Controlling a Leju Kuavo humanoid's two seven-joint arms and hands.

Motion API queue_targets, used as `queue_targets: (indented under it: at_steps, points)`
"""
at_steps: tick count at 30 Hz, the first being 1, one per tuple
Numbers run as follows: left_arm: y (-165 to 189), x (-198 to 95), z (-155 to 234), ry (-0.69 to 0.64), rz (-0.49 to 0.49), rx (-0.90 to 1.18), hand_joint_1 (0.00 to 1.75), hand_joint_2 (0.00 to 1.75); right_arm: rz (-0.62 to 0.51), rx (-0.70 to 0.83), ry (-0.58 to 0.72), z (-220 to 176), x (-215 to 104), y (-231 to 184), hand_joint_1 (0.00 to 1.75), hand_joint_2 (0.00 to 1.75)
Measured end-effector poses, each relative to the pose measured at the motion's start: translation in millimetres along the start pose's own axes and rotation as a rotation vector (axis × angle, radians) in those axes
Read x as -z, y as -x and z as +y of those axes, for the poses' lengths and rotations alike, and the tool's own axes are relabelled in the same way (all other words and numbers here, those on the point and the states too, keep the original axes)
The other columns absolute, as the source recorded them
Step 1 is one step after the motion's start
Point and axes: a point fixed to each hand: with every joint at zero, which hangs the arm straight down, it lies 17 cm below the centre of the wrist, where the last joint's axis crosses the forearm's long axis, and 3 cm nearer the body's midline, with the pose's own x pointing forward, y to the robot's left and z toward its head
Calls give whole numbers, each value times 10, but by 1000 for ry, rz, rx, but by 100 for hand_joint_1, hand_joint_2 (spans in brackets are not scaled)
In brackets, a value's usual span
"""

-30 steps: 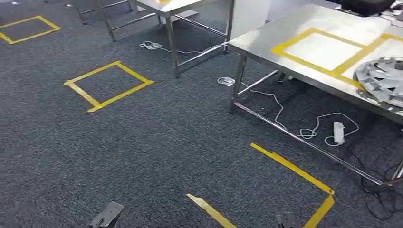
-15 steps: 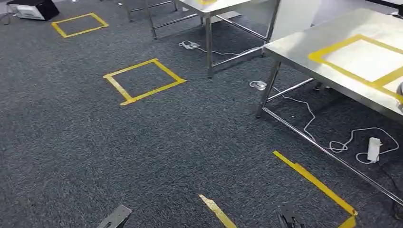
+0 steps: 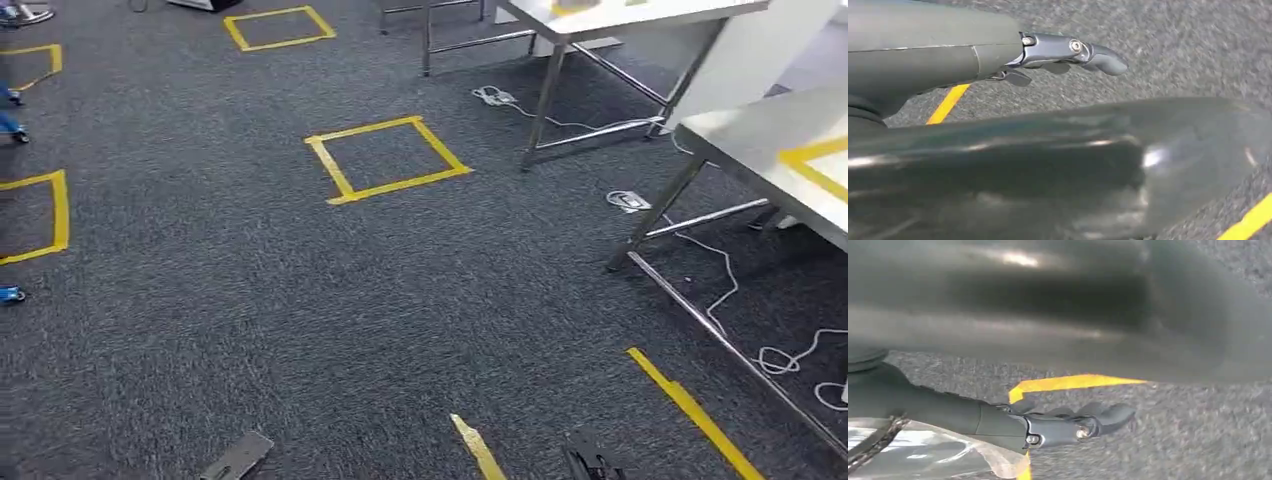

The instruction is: Take the parts from the cabinet and place them on the table.

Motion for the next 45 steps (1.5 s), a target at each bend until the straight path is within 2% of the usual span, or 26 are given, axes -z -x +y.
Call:
queue_targets:
  at_steps: [18, 23, 34, 42, 45]
  points:
    - [66, -29, -56, 12, 9, 15, 0, 0, 7, -18, -11, 25, -18, 66, 0, 0]
    - [37, -20, -55, 14, 6, 20, 0, 0, -4, -100, -39, 109, -39, 96, 0, 0]
    - [166, -79, -145, 28, 21, 26, 0, 0, -2, -148, -79, 249, -81, 171, 0, 0]
    - [316, -135, -206, 33, 41, 113, 0, 0, -3, -255, -130, 388, -94, 160, 0, 0]
    - [250, -118, -218, 37, 27, 127, 0, 0, 3, -270, -137, 404, -109, 212, 0, 0]
